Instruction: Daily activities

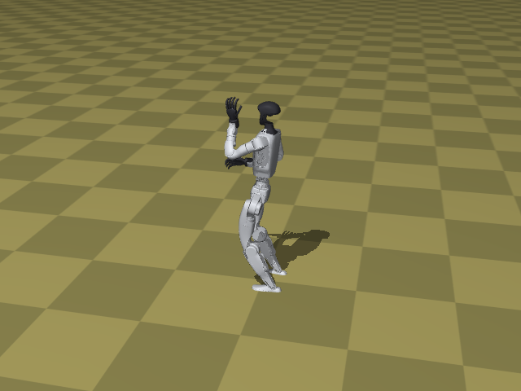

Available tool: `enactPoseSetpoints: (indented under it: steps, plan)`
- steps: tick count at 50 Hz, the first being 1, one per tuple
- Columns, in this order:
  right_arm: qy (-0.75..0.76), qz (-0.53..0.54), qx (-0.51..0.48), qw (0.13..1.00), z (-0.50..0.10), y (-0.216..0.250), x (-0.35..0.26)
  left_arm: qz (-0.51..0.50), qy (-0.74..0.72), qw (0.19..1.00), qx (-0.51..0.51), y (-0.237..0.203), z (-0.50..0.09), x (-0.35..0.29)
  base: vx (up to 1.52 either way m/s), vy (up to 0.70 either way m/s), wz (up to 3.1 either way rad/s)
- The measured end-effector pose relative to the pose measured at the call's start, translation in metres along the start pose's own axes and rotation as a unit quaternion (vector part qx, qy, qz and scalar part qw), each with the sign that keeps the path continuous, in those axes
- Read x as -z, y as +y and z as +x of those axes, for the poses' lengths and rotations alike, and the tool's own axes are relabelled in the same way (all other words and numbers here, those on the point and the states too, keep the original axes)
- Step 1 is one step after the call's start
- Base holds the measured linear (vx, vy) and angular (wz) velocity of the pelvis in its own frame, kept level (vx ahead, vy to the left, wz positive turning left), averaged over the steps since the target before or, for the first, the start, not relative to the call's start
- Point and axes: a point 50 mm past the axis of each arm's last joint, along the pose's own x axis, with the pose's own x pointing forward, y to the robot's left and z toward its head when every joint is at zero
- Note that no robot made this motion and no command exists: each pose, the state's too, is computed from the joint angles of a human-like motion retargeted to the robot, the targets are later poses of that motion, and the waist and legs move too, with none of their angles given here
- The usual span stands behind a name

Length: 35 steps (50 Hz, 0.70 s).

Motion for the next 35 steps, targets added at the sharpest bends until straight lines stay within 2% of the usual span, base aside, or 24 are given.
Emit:
enactPoseSetpoints:
  steps: [4, 7, 10, 13, 15, 17, 19, 21, 24, 26, 30, 35]
  plan:
    - [-0.013, -0.004, 0.013, 1.000, 0.001, -0.011, -0.003, -0.024, -0.037, 0.998, -0.043, -0.003, 0.019, -0.010, 0.01, 0.00, 0.04]
    - [-0.101, 0.028, 0.057, 0.993, 0.018, -0.022, -0.043, -0.014, 0.045, 0.997, -0.058, 0.006, -0.002, 0.014, -0.02, 0.00, -0.10]
    - [-0.278, 0.079, 0.135, 0.948, 0.036, -0.049, -0.128, 0.043, 0.218, 0.973, -0.060, 0.029, -0.059, 0.063, 0.00, 0.01, -0.34]
    - [-0.475, 0.122, 0.215, 0.845, 0.024, -0.081, -0.224, 0.125, 0.428, 0.895, -0.028, 0.058, -0.159, 0.099, -0.01, 0.02, -0.45]
    - [-0.551, 0.144, 0.270, 0.776, 0.008, -0.099, -0.263, 0.159, 0.508, 0.847, 0.002, 0.069, -0.210, 0.099, -0.01, 0.02, -0.37]
    - [-0.563, 0.153, 0.305, 0.753, 0.002, -0.106, -0.269, 0.167, 0.523, 0.836, 0.013, 0.070, -0.225, 0.094, -0.01, 0.01, -0.11]
    - [-0.532, 0.148, 0.319, 0.770, 0.007, -0.105, -0.255, 0.154, 0.483, 0.862, 0.017, 0.062, -0.204, 0.093, 0.03, 0.01, 0.05]
    - [-0.452, 0.124, 0.303, 0.830, 0.022, -0.093, -0.216, 0.123, 0.402, 0.907, 0.014, 0.047, -0.160, 0.089, 0.01, 0.02, 0.22]
    - [-0.258, 0.048, 0.213, 0.941, 0.036, -0.056, -0.121, 0.057, 0.225, 0.973, 0.016, 0.019, -0.076, 0.065, 0.00, 0.02, 0.36]
    - [-0.125, -0.002, 0.141, 0.982, 0.029, -0.035, -0.055, 0.027, 0.116, 0.993, 0.015, 0.002, -0.030, 0.040, 0.04, 0.02, 0.33]
    - [0.069, -0.029, 0.053, 0.996, -0.008, -0.006, 0.029, -0.001, -0.017, 1.000, 0.020, -0.016, 0.017, 0.002, 0.02, 0.00, 0.14]
    - [0.158, 0.002, 0.021, 0.987, -0.022, 0.008, 0.060, -0.007, -0.046, 0.998, 0.038, -0.026, 0.033, -0.008, 0.01, 0.00, 0.02]
